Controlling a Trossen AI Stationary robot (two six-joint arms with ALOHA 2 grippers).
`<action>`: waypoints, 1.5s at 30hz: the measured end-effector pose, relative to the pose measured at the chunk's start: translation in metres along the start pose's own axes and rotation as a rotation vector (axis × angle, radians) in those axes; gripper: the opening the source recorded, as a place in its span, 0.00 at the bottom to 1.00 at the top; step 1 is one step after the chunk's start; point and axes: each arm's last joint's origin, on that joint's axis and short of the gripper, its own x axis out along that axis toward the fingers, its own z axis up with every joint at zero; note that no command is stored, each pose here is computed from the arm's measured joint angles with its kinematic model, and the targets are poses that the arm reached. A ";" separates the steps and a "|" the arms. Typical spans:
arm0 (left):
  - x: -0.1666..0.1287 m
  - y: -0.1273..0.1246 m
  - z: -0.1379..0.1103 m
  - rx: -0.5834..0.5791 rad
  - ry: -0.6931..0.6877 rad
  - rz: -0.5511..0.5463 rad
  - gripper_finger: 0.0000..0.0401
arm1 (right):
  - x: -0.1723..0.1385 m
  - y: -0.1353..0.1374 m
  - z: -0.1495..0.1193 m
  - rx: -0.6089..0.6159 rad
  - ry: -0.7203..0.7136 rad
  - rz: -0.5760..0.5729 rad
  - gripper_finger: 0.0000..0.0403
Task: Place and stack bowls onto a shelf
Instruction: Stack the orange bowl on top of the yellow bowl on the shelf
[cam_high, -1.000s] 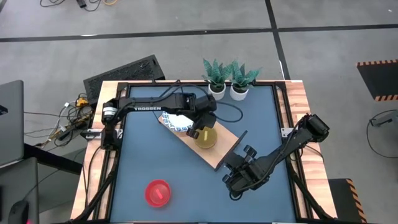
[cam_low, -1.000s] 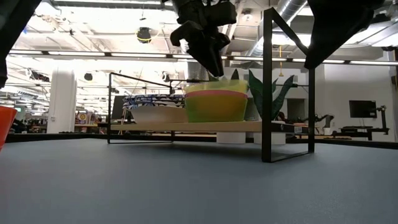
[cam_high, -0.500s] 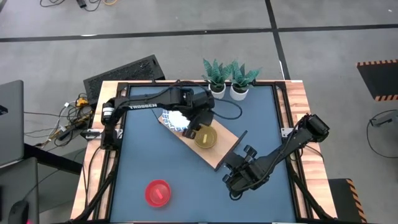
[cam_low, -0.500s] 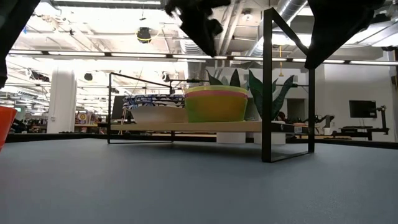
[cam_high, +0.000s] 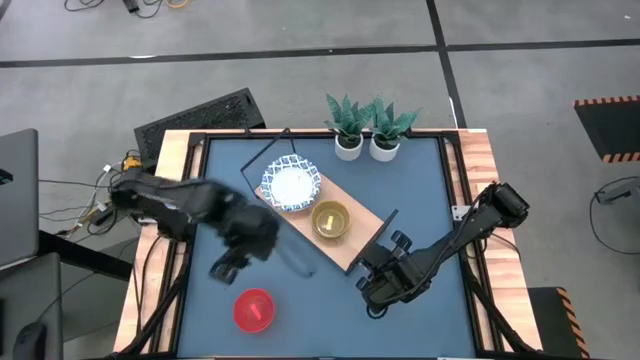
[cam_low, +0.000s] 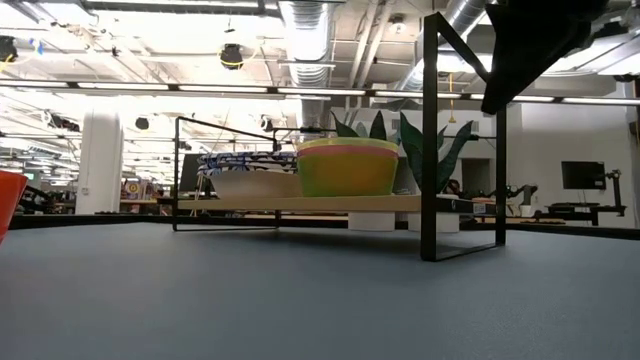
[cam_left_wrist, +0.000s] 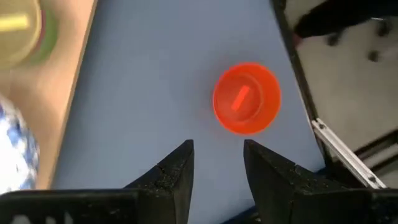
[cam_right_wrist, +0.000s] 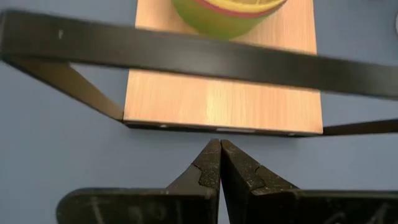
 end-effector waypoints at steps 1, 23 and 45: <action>-0.001 -0.011 -0.007 -0.020 0.003 0.031 0.31 | 0.000 0.000 0.000 0.000 -0.005 -0.001 0.08; 0.132 -0.161 -0.077 -0.059 -0.122 -0.004 0.31 | 0.003 0.006 0.007 -0.071 0.028 0.086 0.08; 0.221 -0.173 -0.068 0.085 -0.147 0.038 0.31 | 0.003 0.003 0.004 -0.135 0.075 0.068 0.08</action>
